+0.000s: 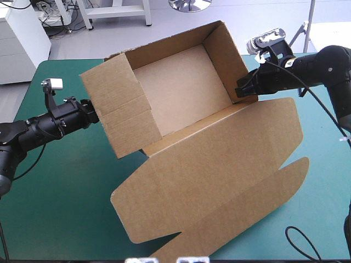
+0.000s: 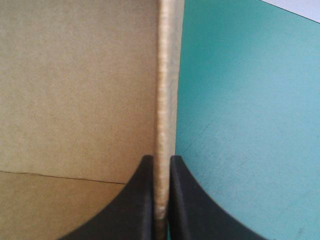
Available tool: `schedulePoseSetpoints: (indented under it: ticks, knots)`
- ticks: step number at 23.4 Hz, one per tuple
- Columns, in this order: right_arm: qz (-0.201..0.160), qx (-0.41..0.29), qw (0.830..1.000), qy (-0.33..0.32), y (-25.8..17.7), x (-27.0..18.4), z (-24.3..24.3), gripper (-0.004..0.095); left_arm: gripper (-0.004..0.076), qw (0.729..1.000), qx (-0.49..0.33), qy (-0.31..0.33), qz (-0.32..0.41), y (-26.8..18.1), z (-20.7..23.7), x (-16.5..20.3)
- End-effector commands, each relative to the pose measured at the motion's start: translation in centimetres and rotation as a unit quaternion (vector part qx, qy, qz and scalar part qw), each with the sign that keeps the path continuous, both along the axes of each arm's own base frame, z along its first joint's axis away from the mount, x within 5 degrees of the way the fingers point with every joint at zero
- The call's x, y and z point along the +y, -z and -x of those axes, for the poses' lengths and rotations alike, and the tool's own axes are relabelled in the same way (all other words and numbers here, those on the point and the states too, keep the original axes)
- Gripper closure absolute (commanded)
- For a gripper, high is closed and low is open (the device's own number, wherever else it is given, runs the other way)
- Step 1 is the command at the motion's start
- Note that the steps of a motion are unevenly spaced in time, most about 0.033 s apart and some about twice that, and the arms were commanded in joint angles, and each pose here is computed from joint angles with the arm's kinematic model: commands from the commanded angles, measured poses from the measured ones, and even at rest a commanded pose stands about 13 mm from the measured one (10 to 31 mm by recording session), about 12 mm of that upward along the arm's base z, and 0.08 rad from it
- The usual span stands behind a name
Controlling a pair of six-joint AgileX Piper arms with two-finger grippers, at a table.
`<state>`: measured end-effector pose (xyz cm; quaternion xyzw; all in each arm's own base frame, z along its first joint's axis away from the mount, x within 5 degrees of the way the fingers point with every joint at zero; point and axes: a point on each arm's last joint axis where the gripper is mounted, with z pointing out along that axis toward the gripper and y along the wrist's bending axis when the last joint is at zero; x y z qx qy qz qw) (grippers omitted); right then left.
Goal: Fold the box
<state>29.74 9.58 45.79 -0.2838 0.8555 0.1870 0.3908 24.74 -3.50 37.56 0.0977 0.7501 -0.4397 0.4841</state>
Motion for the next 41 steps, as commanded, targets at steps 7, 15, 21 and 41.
schedulePoseSetpoints:
  ticks: [7, 15, 21, 41]
  knots:
    - [-0.002, -0.063, 0.997, 0.045, 0.4, 3.3, -0.7, 0.0919, 0.0734, 0.997, 0.024, -0.067, -0.023, -1.9, 0.9, 0.4]
    - [-0.003, -0.044, 0.998, 0.054, 1.7, 3.8, -2.1, 0.0919, 0.0734, 0.988, 0.03, -0.114, -0.104, -2.1, 2.6, -0.6]
    - [-0.002, -0.039, 0.998, 0.048, 2.0, 4.2, -2.2, 0.0919, 0.0734, 0.988, 0.029, -0.113, -0.098, -2.4, 3.0, -1.7]
    - [0.0, -0.034, 0.998, 0.044, 2.1, 4.3, -2.1, 0.092, 0.016, 0.993, 0.05, -0.099, 0.049, -3.9, 3.1, -2.4]
